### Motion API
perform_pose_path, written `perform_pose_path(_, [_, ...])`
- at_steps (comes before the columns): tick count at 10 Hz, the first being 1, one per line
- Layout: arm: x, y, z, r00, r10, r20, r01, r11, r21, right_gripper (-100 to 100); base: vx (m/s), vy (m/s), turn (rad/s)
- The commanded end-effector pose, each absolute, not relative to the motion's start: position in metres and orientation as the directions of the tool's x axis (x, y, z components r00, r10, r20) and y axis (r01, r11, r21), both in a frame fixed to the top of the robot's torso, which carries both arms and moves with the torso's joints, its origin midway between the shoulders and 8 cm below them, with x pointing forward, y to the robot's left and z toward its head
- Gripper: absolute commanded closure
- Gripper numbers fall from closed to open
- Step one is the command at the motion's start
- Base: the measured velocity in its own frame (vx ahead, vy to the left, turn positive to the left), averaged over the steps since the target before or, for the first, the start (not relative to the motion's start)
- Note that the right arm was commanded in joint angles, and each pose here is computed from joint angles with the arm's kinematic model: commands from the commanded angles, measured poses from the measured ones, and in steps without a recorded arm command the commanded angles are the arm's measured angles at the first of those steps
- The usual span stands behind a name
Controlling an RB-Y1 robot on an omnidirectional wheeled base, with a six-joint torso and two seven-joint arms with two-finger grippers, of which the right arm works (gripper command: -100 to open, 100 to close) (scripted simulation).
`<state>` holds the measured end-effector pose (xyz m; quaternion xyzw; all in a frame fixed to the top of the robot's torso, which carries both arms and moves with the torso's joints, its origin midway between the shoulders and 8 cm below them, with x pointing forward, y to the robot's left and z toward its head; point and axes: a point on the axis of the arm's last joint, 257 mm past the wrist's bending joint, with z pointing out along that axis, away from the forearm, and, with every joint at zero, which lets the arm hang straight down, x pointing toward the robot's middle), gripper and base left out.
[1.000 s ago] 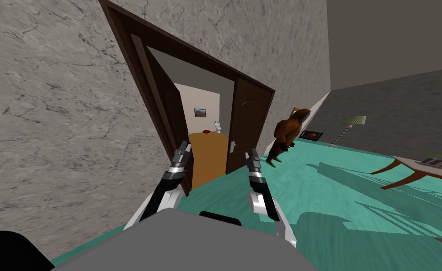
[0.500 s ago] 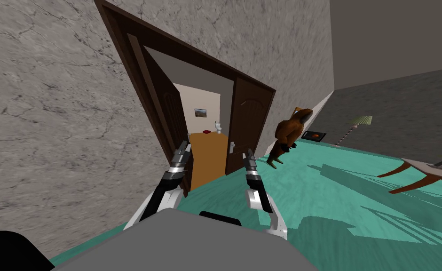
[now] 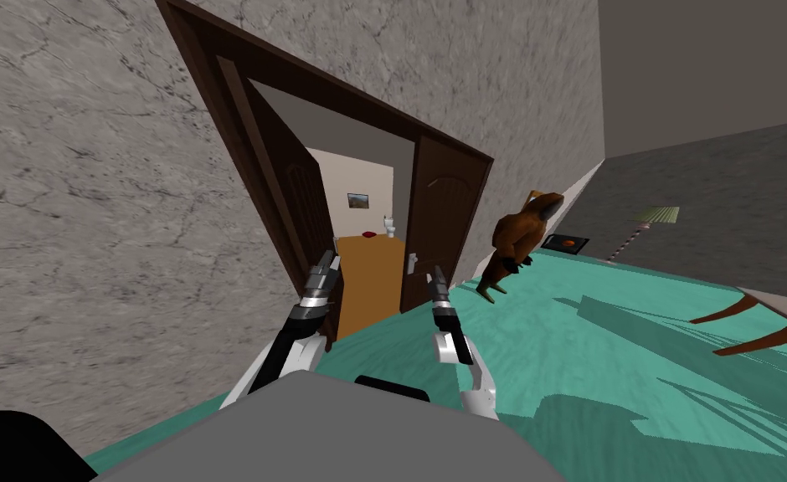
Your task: Push the door open
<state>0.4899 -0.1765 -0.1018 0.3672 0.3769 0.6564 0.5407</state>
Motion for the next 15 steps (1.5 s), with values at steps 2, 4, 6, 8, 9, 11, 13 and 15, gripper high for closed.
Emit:
perform_pose_path(2, [0.5,-0.169,-0.117,-0.159,0.985,0.072,-0.403,-0.131,0.906,-100,0.044,-0.058,0.029])
perform_pose_path(4, [0.508,-0.162,-0.127,-0.171,0.983,0.069,-0.383,-0.131,0.915,-100,0.042,-0.043,0.029])
perform_pose_path(6, [0.516,-0.155,-0.138,-0.183,0.981,0.066,-0.362,-0.13,0.923,-100,0.033,-0.05,0.029])
perform_pose_path(8, [0.523,-0.148,-0.148,-0.194,0.979,0.063,-0.342,-0.128,0.931,-100,0.046,-0.054,0.032])
perform_pose_path(9, [0.53,-0.142,-0.152,-0.207,0.977,0.06,-0.333,-0.128,0.934,-100,0.038,-0.071,0.031])
perform_pose_path(11, [0.537,-0.135,-0.163,-0.218,0.974,0.057,-0.311,-0.125,0.942,-100,0.035,-0.062,0.03])
perform_pose_path(13, [0.543,-0.128,-0.178,-0.228,0.972,0.054,-0.282,-0.119,0.952,-100,0.06,-0.072,0.045])
perform_pose_path(15, [0.549,-0.122,-0.187,-0.239,0.97,0.051,-0.262,-0.115,0.958,-100,0.044,-0.057,0.03])
